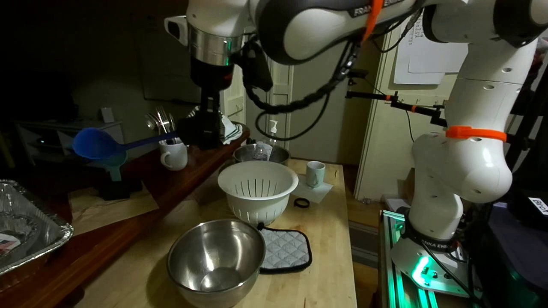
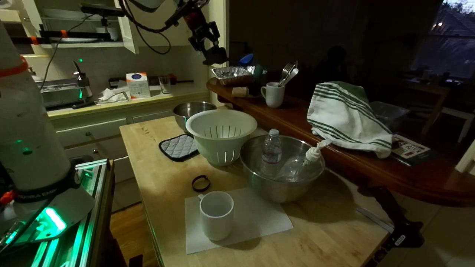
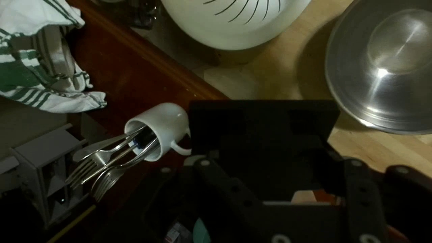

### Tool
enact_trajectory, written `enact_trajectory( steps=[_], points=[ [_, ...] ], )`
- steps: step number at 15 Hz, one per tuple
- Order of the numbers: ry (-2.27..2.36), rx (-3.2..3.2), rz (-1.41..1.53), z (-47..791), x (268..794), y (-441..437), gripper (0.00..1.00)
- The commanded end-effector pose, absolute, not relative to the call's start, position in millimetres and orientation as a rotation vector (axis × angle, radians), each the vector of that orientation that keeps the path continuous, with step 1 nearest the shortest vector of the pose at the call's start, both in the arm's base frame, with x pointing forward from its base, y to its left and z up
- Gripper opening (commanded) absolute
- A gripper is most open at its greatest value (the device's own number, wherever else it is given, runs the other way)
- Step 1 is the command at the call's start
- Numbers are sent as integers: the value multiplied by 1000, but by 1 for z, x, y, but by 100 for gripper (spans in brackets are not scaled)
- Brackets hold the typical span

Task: Put the dark blue ladle inside the silver bowl

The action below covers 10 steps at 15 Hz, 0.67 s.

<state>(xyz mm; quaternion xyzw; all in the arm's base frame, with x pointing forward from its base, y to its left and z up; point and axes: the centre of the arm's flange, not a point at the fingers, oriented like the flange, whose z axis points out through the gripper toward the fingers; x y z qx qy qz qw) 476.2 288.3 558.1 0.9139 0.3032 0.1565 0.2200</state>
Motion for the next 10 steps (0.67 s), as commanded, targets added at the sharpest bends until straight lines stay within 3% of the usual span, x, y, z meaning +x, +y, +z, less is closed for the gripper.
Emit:
enact_trajectory(
  steps=[1, 3, 9, 10],
  points=[
    [698, 2505, 556, 534, 384, 296, 41],
    [629, 2533, 608, 515, 357, 296, 41],
    [643, 2466, 974, 455, 370, 261, 41],
    [649, 2488, 832, 472, 369, 290, 66]
  ],
)
